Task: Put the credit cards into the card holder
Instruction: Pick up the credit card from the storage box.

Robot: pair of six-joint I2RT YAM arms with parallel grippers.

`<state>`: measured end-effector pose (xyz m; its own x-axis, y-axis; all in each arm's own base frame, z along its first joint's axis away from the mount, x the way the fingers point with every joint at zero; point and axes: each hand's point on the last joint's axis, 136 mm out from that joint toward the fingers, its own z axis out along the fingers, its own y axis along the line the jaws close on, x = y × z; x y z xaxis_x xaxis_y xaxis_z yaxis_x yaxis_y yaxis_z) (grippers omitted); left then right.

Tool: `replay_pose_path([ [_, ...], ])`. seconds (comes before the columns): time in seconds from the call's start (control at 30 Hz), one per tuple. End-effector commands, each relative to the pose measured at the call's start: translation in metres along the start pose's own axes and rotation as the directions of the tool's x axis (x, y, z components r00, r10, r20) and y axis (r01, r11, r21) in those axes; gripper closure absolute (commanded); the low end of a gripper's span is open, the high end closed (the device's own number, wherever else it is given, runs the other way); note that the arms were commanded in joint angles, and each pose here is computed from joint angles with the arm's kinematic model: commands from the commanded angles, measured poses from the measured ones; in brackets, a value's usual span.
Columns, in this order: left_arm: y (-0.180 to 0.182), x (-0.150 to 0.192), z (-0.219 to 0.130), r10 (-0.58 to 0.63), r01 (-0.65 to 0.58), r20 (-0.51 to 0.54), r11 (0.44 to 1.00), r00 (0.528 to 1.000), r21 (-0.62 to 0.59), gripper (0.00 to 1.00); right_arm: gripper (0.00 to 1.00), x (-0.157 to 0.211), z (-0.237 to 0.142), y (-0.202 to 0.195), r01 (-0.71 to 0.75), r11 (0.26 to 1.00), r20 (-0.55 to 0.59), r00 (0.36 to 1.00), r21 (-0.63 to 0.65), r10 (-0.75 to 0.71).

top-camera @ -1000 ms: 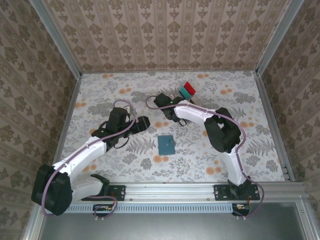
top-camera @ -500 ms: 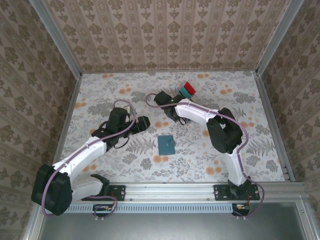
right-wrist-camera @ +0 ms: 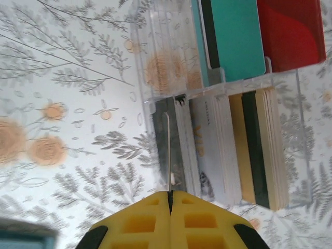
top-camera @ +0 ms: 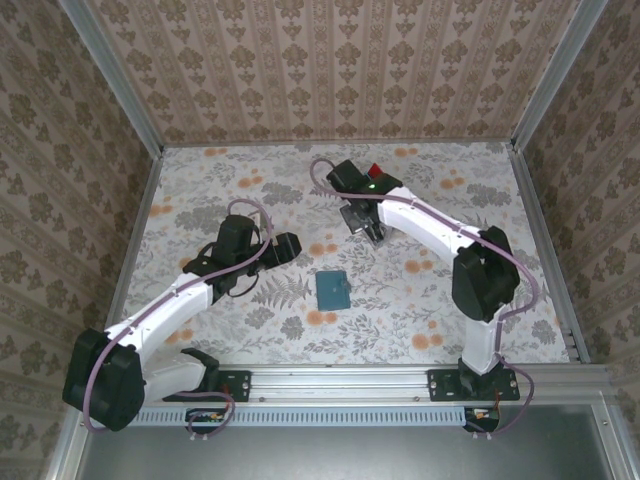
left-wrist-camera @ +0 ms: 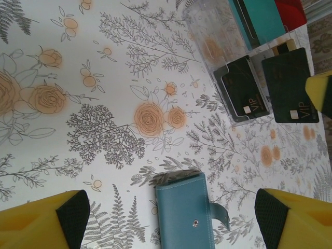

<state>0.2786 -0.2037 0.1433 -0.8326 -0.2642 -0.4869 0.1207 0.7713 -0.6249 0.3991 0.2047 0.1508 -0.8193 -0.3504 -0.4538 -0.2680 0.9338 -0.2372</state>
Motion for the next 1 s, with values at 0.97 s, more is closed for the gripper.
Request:
replay_pose_path([
  [0.97,-0.126,-0.052,0.011,-0.107,0.167,-0.142,0.834,0.984,0.525,0.36,1.00,-0.024,-0.113,0.054,-0.435,0.175,-0.255,0.759,-0.883,0.599],
])
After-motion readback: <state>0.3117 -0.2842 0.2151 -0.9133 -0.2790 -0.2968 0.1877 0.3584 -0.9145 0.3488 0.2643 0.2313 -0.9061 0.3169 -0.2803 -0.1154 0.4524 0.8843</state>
